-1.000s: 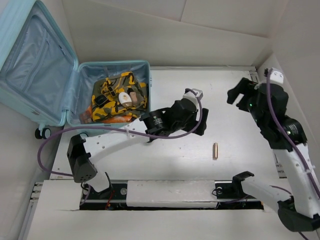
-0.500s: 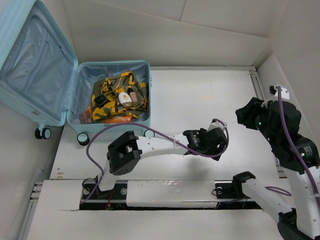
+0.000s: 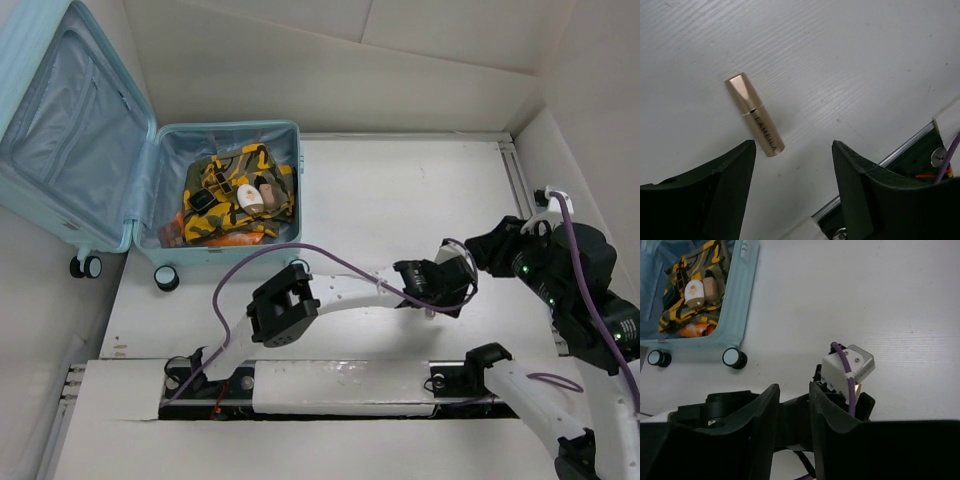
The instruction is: Pack the luggage
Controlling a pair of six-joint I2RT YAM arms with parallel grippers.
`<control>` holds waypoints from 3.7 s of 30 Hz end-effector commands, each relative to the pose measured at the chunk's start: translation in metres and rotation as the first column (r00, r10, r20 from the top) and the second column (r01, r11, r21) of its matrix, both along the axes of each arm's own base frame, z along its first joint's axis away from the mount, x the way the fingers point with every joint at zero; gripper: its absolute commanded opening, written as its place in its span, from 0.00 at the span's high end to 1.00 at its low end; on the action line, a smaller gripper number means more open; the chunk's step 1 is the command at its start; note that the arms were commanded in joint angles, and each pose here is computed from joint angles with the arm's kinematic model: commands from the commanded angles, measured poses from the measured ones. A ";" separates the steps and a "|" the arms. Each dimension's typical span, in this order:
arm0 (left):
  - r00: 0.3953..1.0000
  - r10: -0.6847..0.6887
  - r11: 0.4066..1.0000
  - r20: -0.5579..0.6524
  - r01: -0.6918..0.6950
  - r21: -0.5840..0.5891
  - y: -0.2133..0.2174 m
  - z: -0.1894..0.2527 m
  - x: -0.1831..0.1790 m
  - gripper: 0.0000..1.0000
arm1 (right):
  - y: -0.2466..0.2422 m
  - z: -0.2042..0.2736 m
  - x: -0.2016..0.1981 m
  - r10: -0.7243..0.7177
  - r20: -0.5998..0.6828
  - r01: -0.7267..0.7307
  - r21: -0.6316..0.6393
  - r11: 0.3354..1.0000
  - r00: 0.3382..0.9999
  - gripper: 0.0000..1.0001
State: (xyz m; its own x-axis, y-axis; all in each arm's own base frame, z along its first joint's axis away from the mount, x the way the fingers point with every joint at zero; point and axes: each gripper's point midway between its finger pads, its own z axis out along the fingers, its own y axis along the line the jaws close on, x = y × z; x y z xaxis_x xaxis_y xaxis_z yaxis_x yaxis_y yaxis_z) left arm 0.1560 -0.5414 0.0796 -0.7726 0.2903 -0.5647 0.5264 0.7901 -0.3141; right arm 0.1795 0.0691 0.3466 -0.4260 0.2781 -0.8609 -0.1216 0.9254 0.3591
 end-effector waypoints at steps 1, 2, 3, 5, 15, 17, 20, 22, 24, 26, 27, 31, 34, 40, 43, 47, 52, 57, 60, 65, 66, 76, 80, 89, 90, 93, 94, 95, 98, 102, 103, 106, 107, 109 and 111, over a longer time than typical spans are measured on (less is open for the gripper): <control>0.999 0.034 0.999 -0.014 -0.034 -0.003 -0.012 0.003 -0.002 0.44 | 0.014 0.004 -0.004 0.105 0.026 -0.105 -0.005 0.994 0.994 0.63; 0.999 0.041 0.999 -0.008 -0.041 0.008 -0.012 0.000 0.000 0.44 | 0.015 0.004 -0.005 0.118 0.028 -0.118 -0.012 0.993 0.993 0.58; 0.998 0.053 0.999 -0.018 -0.053 0.012 -0.015 -0.005 0.000 0.45 | 0.016 0.004 -0.005 0.131 0.030 -0.130 -0.020 0.991 0.991 0.56; 0.996 0.086 0.996 -0.015 -0.085 0.027 -0.012 -0.008 0.003 0.47 | 0.020 0.006 -0.010 0.167 0.033 -0.166 -0.031 0.986 0.985 0.53; 0.983 0.186 0.980 -0.003 -0.185 0.071 0.003 -0.020 0.010 0.49 | 0.033 -0.002 -0.020 0.250 0.025 -0.249 -0.041 0.968 0.968 0.51; 0.983 0.186 0.979 -0.004 -0.185 0.082 0.002 -0.028 0.011 0.49 | 0.032 -0.001 -0.022 0.250 0.034 -0.249 -0.040 0.968 0.968 0.51; 0.984 0.176 0.982 -0.018 -0.174 0.069 -0.006 -0.026 0.010 0.49 | 0.033 -0.001 -0.022 0.262 0.036 -0.260 -0.048 0.964 0.964 0.51; 0.984 0.175 0.984 -0.015 -0.175 0.028 -0.014 -0.017 0.012 0.48 | 0.031 -0.003 -0.022 0.253 0.028 -0.251 -0.053 0.967 0.967 0.51; 0.986 0.167 0.985 -0.004 -0.167 -0.037 -0.023 0.005 0.014 0.45 | 0.025 -0.006 -0.020 0.218 0.018 -0.217 -0.069 0.974 0.976 0.49; 0.985 0.175 0.981 0.010 -0.173 -0.089 -0.031 0.024 0.018 0.44 | 0.000 -0.017 -0.006 0.068 -0.003 -0.068 -0.127 0.990 0.998 0.43; 0.985 0.175 0.981 0.010 -0.173 -0.083 -0.030 0.025 0.018 0.44 | -0.007 -0.030 0.001 0.008 -0.045 -0.015 -0.158 0.987 0.999 0.41; 0.973 0.231 0.972 0.009 -0.230 -0.052 0.005 0.031 0.015 0.46 | -0.024 -0.077 0.037 -0.179 -0.168 0.131 -0.261 0.956 0.970 0.39; 0.964 0.265 0.958 0.005 -0.263 -0.111 0.041 0.050 0.008 0.46 | -0.057 -0.113 0.073 -0.356 -0.225 0.288 -0.286 0.914 0.907 0.42; 0.968 0.251 0.952 -0.012 -0.249 -0.179 0.104 0.077 0.000 0.48 | -0.133 -0.161 0.157 -0.585 -0.328 0.506 -0.298 0.809 0.742 0.83; 0.977 0.213 0.951 -0.009 -0.209 -0.228 0.127 0.093 -0.008 0.48 | -0.211 -0.197 0.184 -0.717 -0.403 0.676 -0.268 0.687 0.569 0.99; 0.989 0.149 0.932 0.002 -0.140 -0.335 0.144 0.119 -0.022 0.48 | -0.278 -0.219 0.216 -0.808 -0.423 0.701 -0.420 0.576 0.411 1.00; 0.991 0.120 0.922 0.053 -0.092 -0.375 0.175 0.141 -0.031 0.48 | -0.322 -0.271 0.198 -0.850 -0.474 0.643 -0.582 0.497 0.228 1.00; 0.982 0.167 0.920 0.090 -0.122 -0.372 0.207 0.138 -0.030 0.46 | -0.321 -0.340 0.194 -0.738 -0.651 0.548 -0.557 0.624 0.179 1.00; 0.976 0.183 0.930 0.121 -0.132 -0.342 0.219 0.139 -0.026 0.46 | -0.296 -0.360 0.192 -0.716 -0.680 0.461 -0.591 0.662 0.157 1.00; 0.968 0.154 0.945 0.198 -0.086 -0.316 0.215 0.156 -0.019 0.46 | -0.261 -0.328 0.208 -0.719 -0.618 0.525 -0.517 0.676 0.317 1.00; 0.967 0.149 0.947 0.205 -0.080 -0.310 0.210 0.157 -0.017 0.46 | -0.260 -0.309 0.216 -0.732 -0.583 0.544 -0.509 0.667 0.353 1.00; 0.957 0.171 0.948 0.233 -0.096 -0.302 0.202 0.177 -0.007 0.45 | -0.206 -0.176 0.245 -0.707 -0.353 0.602 -0.371 0.707 0.613 1.00; 0.957 0.190 0.946 0.218 -0.118 -0.302 0.195 0.175 -0.004 0.45 | -0.174 -0.154 0.244 -0.635 -0.329 0.554 -0.314 0.771 0.699 1.00; 0.918 0.305 0.930 0.253 -0.230 -0.288 0.201 0.195 0.018 0.35 | -0.038 -0.092 0.218 -0.293 -0.191 0.263 -0.165 0.950 0.937 0.99; 0.907 0.337 0.915 0.252 -0.253 -0.314 0.205 0.209 0.028 0.35 | -0.028 -0.077 0.208 -0.257 -0.165 0.235 -0.143 0.961 0.952 0.97; 0.896 0.378 0.898 0.231 -0.294 -0.327 0.212 0.217 0.045 0.26 | 0.003 -0.049 0.179 -0.127 -0.107 0.118 -0.092 0.989 0.986 0.86; 0.885 0.415 0.880 0.211 -0.330 -0.343 0.222 0.221 0.058 0.24 | 0.010 -0.042 0.172 -0.096 -0.084 0.090 -0.075 0.993 0.992 0.82; 0.879 0.434 0.867 0.199 -0.346 -0.360 0.230 0.226 0.066 0.24 | 0.018 -0.038 0.163 -0.056 -0.066 0.051 -0.075 0.996 0.996 0.76; 0.852 0.512 0.811 0.105 -0.440 -0.386 0.260 0.220 0.098 0.20 | 0.025 -0.039 0.133 0.008 -0.049 -0.011 -0.060 0.998 0.999 0.52; 0.803 0.595 0.738 0.049 -0.521 -0.429 0.301 0.228 0.130 0.20 | 0.032 -0.061 0.103 0.083 -0.085 -0.088 -0.056 0.995 0.993 0.39; 0.791 0.610 0.721 0.055 -0.525 -0.452 0.306 0.243 0.134 0.20 | 0.038 -0.067 0.093 0.128 -0.094 -0.132 -0.035 0.991 0.987 0.36; 0.697 0.705 0.652 0.129 -0.567 -0.503 0.335 0.287 0.139 0.20 | 0.065 -0.070 0.073 0.274 -0.096 -0.274 0.006 0.962 0.957 0.34; 0.660 0.737 0.628 0.147 -0.588 -0.510 0.345 0.299 0.141 0.20 | 0.071 -0.076 0.068 0.307 -0.113 -0.307 0.016 0.952 0.945 0.33; 0.495 0.849 0.504 0.185 -0.654 -0.563 0.386 0.345 0.141 0.18 | 0.087 -0.076 0.057 0.380 -0.105 -0.379 0.031 0.925 0.919 0.33; 0.381 0.900 0.433 0.212 -0.720 -0.543 0.424 0.361 0.128 0.17 | 0.098 -0.077 0.047 0.440 -0.102 -0.439 0.035 0.898 0.892 0.33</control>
